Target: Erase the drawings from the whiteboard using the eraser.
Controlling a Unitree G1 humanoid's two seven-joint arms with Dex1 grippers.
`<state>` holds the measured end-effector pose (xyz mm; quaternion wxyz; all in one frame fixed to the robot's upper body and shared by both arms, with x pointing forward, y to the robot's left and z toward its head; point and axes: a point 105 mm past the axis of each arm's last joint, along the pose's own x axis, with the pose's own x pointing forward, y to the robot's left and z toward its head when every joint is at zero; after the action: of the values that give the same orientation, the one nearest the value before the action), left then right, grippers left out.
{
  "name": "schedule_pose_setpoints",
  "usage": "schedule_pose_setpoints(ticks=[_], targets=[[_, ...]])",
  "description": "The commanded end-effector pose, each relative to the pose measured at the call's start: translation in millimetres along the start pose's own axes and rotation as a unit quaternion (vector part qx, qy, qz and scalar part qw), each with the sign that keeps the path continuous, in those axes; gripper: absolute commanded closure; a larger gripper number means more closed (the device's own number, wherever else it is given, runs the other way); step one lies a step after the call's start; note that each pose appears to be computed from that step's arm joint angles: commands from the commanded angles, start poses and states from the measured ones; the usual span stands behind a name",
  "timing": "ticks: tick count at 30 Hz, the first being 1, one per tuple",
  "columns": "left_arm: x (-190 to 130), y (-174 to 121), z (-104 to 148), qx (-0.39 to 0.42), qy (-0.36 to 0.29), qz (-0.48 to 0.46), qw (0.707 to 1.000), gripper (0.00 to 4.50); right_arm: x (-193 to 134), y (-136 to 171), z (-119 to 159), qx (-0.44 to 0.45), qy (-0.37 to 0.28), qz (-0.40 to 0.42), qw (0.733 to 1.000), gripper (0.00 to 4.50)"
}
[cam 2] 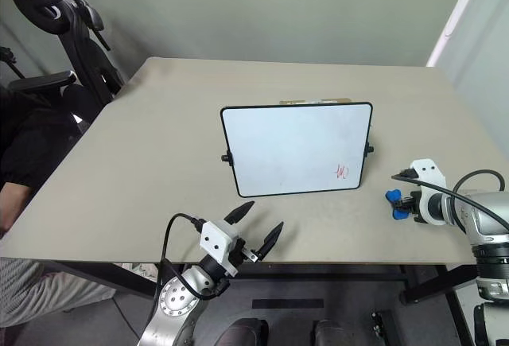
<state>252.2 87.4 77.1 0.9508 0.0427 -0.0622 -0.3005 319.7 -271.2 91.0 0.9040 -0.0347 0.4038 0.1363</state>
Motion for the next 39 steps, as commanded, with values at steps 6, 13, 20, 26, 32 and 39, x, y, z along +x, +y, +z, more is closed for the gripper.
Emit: schedule_pose_setpoints(ticks=[6,13,20,26,32,39], targets=[[4.3,-1.3,11.9,0.008,-0.024,-0.006,1.0,0.0,-39.3,26.4,37.5,-0.066,-0.097,0.014,0.993,3.98],[8.2,-0.7,9.9,0.009,-0.023,-0.008,1.0,0.0,-50.7,93.7,59.5,-0.132,-0.191,0.093,0.968,3.98],[8.3,0.0,11.2,0.009,-0.024,-0.008,1.0,0.0,-30.2,118.5,71.4,-0.113,-0.249,0.099,0.957,3.98],[6.2,-0.9,12.9,0.008,-0.025,-0.008,1.0,0.0,-9.9,115.2,75.7,-0.084,-0.255,0.079,0.96,3.98],[5.6,-2.0,13.6,0.007,-0.027,-0.007,1.0,0.0,5.5,94.9,66.7,-0.071,-0.227,0.038,0.97,3.98],[5.0,-3.1,14.0,0.005,-0.028,-0.007,1.0,0.0,17.0,97.8,62.0,-0.072,-0.211,0.043,0.974,3.98]])
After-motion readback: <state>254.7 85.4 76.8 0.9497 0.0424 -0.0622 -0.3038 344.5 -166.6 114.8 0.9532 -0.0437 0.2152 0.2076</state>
